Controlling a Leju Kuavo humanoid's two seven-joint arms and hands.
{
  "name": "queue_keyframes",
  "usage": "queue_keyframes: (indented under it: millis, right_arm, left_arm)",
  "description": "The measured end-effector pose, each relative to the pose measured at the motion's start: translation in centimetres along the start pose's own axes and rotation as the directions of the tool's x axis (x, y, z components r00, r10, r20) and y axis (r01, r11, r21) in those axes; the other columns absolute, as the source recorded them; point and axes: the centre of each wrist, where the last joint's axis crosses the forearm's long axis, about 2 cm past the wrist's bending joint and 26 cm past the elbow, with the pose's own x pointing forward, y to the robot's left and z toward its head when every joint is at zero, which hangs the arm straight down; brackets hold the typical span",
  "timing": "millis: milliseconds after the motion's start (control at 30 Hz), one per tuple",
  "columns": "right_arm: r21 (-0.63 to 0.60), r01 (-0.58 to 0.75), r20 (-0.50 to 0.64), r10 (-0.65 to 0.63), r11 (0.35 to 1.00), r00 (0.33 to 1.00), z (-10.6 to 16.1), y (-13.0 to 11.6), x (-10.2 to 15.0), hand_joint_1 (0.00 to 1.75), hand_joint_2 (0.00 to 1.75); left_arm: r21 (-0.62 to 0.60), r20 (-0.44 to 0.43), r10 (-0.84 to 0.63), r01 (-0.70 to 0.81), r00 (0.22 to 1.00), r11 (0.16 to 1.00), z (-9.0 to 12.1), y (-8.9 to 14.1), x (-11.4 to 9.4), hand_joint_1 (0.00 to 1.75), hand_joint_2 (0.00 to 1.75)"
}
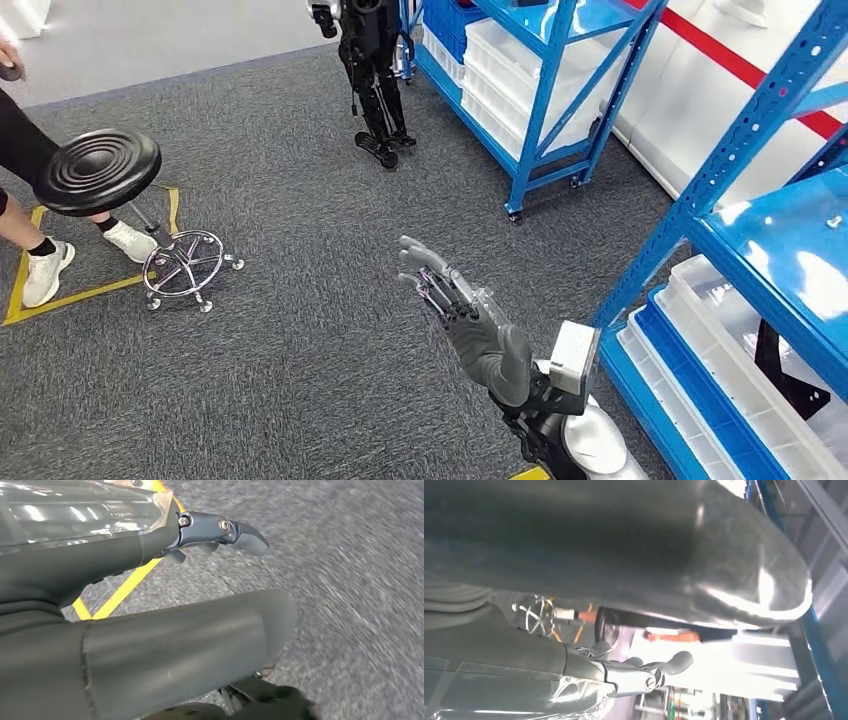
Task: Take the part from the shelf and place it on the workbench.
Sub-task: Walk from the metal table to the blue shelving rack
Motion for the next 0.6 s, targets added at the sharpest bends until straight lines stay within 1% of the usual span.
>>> queue_keyframes:
  millis: [167, 467, 600]
  right_arm:
    - [0.002, 0.003, -0.003, -0.003, 1.0, 1.0, 0.02, 0.09, -0.07, 0.0, 0.0]
    - [-0.003, 0.0, -0.008, 0.0, 1.0, 1.0, 0.02, 0.03, -0.05, 0.0, 0.0]
    - [-0.012, -0.001, -0.008, 0.0, 1.0, 1.0, 0.2, -0.06, -0.08, 0.0, 0.0]
  left_arm:
    - [0.0, -0.009, -0.003, 0.003, 1.0, 1.0, 0.19, -0.03, -0.4, 0.0, 0.0]
    - [0.008, -0.005, -0.005, 0.005, 1.0, 1.0, 0.07, 0.03, -0.16, 0.0, 0.0]
    - [0.016, -0.011, -0.01, 0.011, 1.0, 1.0, 0.13, 0.26, -0.41, 0.0, 0.0]
